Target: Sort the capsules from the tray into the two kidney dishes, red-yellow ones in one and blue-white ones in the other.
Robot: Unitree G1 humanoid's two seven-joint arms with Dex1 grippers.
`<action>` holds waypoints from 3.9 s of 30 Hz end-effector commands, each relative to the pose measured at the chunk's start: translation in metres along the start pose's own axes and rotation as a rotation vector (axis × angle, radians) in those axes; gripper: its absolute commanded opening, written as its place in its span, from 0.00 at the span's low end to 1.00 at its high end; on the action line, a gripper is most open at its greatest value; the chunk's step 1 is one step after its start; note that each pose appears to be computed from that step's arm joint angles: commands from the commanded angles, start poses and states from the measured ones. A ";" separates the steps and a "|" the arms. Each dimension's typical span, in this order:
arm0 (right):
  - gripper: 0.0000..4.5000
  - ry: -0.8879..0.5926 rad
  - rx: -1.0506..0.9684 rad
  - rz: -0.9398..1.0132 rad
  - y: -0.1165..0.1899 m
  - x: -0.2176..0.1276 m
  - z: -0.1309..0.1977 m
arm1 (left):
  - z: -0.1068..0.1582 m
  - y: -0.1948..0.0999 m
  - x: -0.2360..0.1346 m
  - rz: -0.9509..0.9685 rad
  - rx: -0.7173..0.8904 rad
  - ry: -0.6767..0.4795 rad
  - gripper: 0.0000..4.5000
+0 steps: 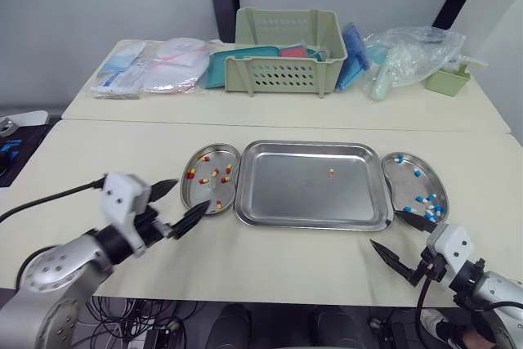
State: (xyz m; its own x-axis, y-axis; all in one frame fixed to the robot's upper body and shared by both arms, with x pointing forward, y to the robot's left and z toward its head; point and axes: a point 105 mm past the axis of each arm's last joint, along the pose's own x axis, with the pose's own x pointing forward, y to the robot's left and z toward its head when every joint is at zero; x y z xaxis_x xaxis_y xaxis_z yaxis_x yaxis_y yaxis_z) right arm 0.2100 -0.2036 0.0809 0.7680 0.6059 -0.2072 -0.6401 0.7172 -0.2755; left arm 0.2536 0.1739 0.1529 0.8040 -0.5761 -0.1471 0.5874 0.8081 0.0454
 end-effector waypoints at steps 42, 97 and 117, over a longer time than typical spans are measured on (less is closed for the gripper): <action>1.00 -0.087 0.034 -0.085 0.026 0.020 0.027 | -0.026 -0.129 0.234 -0.299 0.061 0.145 0.74; 1.00 -0.226 -0.080 0.465 0.039 0.062 0.059 | 0.033 0.051 -0.004 0.042 0.179 0.192 0.01; 1.00 -0.342 -0.112 0.404 0.041 0.076 0.085 | 0.017 0.060 -0.003 0.057 0.164 0.247 0.01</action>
State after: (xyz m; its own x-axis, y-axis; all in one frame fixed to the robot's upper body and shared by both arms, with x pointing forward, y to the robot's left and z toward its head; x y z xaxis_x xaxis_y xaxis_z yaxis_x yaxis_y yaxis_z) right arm 0.2422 -0.1054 0.1208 0.4168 0.9079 -0.0438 -0.8735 0.3867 -0.2958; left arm 0.2881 0.2205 0.1676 0.7915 -0.4767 -0.3824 0.5711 0.7996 0.1854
